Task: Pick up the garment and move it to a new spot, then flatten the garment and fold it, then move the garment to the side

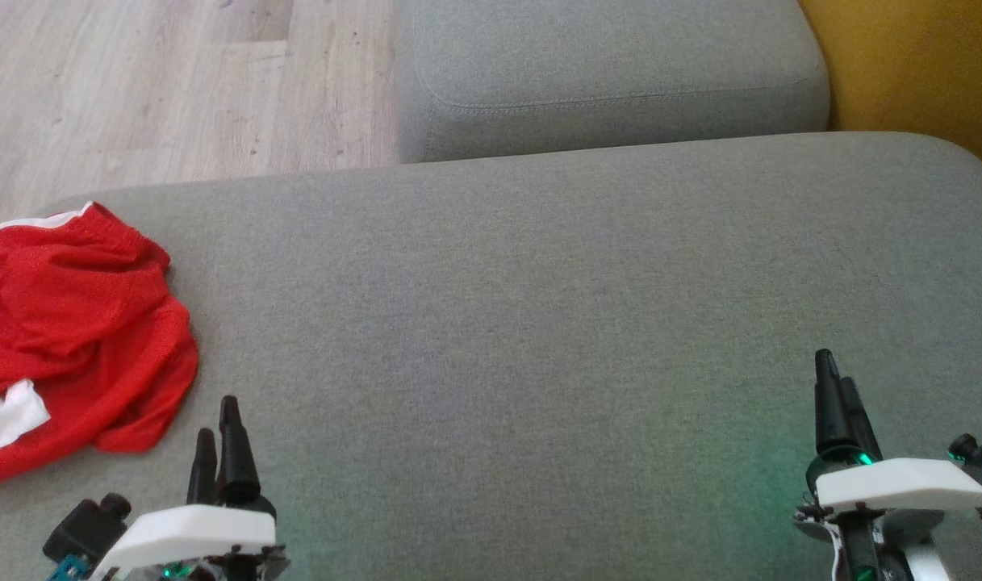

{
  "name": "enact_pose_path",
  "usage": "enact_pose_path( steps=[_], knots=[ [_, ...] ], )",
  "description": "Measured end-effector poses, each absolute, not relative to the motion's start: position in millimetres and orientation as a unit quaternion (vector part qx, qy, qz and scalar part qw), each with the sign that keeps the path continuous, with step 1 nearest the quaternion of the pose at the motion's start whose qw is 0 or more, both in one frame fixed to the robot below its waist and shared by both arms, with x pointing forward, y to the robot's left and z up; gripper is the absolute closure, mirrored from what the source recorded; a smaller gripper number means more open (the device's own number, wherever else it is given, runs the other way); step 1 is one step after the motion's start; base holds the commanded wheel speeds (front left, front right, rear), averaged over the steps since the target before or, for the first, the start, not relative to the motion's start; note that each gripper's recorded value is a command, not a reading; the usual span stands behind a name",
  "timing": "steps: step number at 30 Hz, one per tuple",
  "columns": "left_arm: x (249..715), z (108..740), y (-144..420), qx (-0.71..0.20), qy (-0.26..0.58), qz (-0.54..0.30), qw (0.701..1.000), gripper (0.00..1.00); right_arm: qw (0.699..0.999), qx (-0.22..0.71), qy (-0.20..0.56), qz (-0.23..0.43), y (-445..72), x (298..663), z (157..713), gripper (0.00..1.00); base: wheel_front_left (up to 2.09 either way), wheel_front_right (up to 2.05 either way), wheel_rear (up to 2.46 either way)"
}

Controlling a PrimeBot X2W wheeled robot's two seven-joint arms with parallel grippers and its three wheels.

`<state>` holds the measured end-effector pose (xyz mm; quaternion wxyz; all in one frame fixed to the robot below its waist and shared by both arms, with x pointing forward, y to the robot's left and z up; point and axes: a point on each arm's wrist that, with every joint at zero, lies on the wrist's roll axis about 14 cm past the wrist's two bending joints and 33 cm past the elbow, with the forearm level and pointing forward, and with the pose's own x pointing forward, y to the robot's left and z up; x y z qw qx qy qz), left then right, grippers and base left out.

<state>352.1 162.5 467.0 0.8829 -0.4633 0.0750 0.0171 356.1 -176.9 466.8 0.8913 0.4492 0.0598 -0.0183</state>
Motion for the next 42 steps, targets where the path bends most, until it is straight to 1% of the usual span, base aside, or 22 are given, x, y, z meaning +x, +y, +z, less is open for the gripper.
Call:
enact_pose_path(
  steps=[9,24,31,42],
  knots=[
    [352,473,162,-0.422,0.065,0.015,0.904,0.0,0.915,0.4,0.054,-0.009,-175,357,471,0.0,0.0,0.0,0.0],
    [353,485,149,-0.32,0.044,-0.012,0.946,0.0,0.952,0.303,0.035,0.014,-167,357,481,0.0,0.0,0.0,0.0],
    [352,487,145,-0.274,0.036,-0.02,0.961,0.0,0.965,0.26,0.028,0.011,-172,358,482,0.0,0.0,0.0,0.0],
    [351,500,137,-0.212,0.009,-0.038,0.976,0.0,0.982,0.188,0.017,0.026,-168,356,487,0.0,0.0,0.0,0.0]
  ],
)
